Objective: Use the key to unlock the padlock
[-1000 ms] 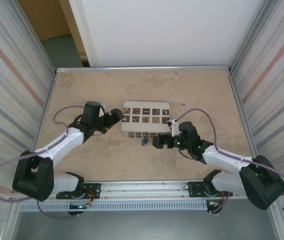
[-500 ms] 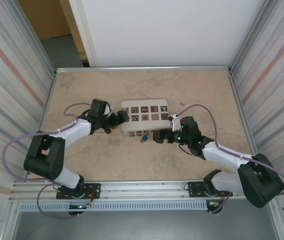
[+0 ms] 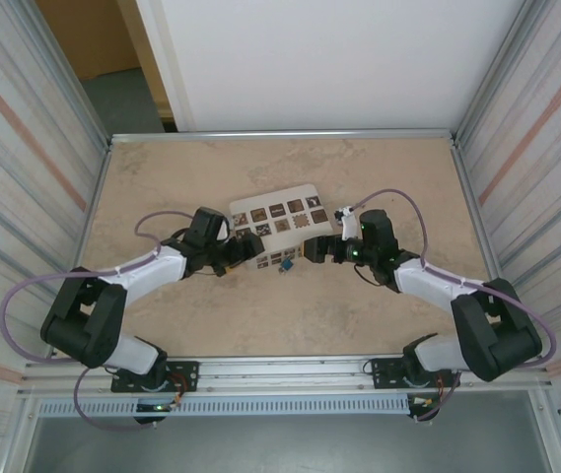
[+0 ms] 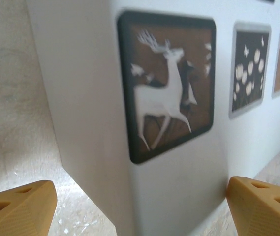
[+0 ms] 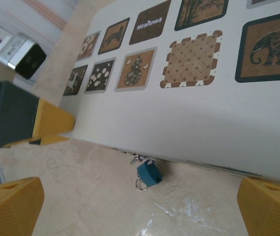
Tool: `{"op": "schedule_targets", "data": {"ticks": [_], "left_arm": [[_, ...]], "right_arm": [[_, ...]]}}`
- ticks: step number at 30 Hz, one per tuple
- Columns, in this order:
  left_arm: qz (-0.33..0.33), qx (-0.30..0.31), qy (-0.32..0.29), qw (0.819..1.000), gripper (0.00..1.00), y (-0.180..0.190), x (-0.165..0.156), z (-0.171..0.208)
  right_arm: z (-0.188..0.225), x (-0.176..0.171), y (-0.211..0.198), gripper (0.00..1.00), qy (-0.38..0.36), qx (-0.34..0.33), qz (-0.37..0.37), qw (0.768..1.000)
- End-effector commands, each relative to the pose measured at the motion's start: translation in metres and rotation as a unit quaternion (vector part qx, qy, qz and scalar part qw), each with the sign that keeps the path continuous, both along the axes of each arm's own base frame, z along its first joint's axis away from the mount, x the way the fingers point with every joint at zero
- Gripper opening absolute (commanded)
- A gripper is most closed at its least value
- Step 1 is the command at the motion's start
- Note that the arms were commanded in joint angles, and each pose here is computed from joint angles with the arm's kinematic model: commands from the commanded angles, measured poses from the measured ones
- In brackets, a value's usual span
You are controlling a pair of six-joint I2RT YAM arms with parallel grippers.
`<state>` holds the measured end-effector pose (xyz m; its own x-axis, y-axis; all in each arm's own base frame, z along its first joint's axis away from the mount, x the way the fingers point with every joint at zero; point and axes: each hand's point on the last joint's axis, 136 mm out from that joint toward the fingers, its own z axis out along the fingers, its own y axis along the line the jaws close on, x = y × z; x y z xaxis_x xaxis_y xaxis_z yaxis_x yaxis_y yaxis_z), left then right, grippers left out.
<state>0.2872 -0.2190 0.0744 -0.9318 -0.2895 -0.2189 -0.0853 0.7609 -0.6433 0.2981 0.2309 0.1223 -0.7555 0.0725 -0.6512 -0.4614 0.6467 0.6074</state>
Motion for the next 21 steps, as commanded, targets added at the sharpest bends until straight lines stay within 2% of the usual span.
{"op": "schedule_targets", "data": {"ticks": [1,9,18,21], "left_arm": [[0.013,0.021,0.009,1.000,0.89,0.008,-0.010,-0.006],[0.010,0.012,-0.013,1.000,0.90,0.007,-0.007,0.017],[0.006,0.009,-0.080,0.997,0.94,0.015,-0.008,0.070],[-0.002,0.005,-0.113,0.994,0.93,0.015,-0.008,0.094]], "right_arm": [[0.020,0.016,0.006,0.99,-0.048,0.013,0.024,0.998],[0.020,0.020,0.006,0.99,-0.047,0.020,0.032,0.998],[0.016,-0.007,-0.005,1.00,-0.040,0.034,0.017,0.998],[0.014,-0.020,0.001,0.97,-0.035,0.041,0.030,0.998]]}}
